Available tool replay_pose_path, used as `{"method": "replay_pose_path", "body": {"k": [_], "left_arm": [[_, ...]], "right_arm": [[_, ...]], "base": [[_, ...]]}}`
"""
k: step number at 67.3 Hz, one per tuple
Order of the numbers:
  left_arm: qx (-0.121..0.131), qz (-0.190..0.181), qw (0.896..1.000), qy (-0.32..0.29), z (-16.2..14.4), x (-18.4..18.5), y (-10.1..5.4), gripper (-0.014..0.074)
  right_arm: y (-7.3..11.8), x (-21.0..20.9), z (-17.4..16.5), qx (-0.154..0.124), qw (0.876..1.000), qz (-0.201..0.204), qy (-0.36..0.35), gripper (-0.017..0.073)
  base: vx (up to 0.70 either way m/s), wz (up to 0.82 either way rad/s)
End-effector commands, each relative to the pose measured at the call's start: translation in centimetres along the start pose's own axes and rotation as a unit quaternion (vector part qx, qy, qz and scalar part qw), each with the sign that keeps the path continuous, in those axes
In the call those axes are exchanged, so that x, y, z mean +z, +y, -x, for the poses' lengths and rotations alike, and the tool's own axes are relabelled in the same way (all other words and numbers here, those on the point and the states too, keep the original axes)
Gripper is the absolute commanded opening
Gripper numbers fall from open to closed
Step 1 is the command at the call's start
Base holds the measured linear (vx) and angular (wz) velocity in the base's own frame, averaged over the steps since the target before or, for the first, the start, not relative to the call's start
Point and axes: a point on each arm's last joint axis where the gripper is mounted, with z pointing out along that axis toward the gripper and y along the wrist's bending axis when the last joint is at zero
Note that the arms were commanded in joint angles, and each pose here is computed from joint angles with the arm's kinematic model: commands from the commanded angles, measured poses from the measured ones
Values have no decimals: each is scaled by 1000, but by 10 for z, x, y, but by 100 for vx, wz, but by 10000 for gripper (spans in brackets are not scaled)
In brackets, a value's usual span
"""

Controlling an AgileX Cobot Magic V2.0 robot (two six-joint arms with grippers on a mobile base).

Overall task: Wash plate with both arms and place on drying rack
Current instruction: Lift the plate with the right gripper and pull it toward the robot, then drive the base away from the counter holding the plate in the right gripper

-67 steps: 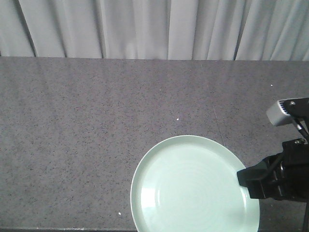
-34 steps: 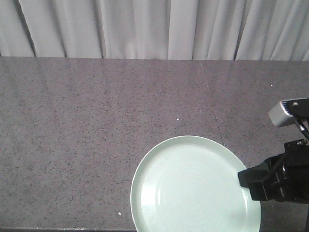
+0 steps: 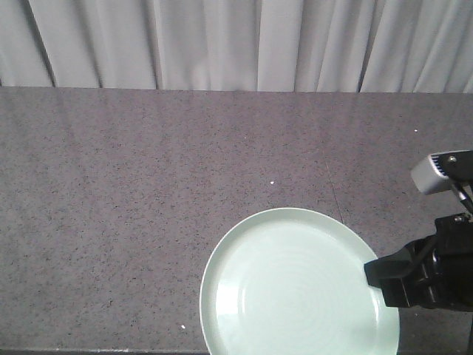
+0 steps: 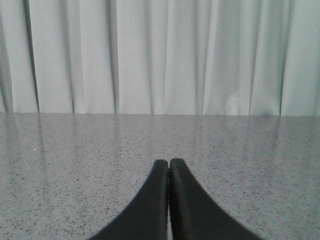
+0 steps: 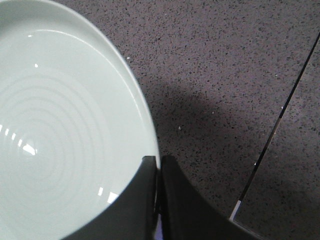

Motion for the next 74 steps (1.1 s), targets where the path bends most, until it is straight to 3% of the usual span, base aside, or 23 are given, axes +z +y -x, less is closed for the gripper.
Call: {"method": "replay_pose_path", "body": {"k": [1, 74], "left_arm": [[-4, -5, 998, -56, 17, -3, -1, -6], [-4, -5, 998, -56, 17, -3, -1, -6]], "right_arm": [[5, -8, 9, -3, 999, 7, -40, -4], [5, -8, 9, -3, 999, 7, -41, -4]], "base": [[0, 0], [-2, 6]]}}
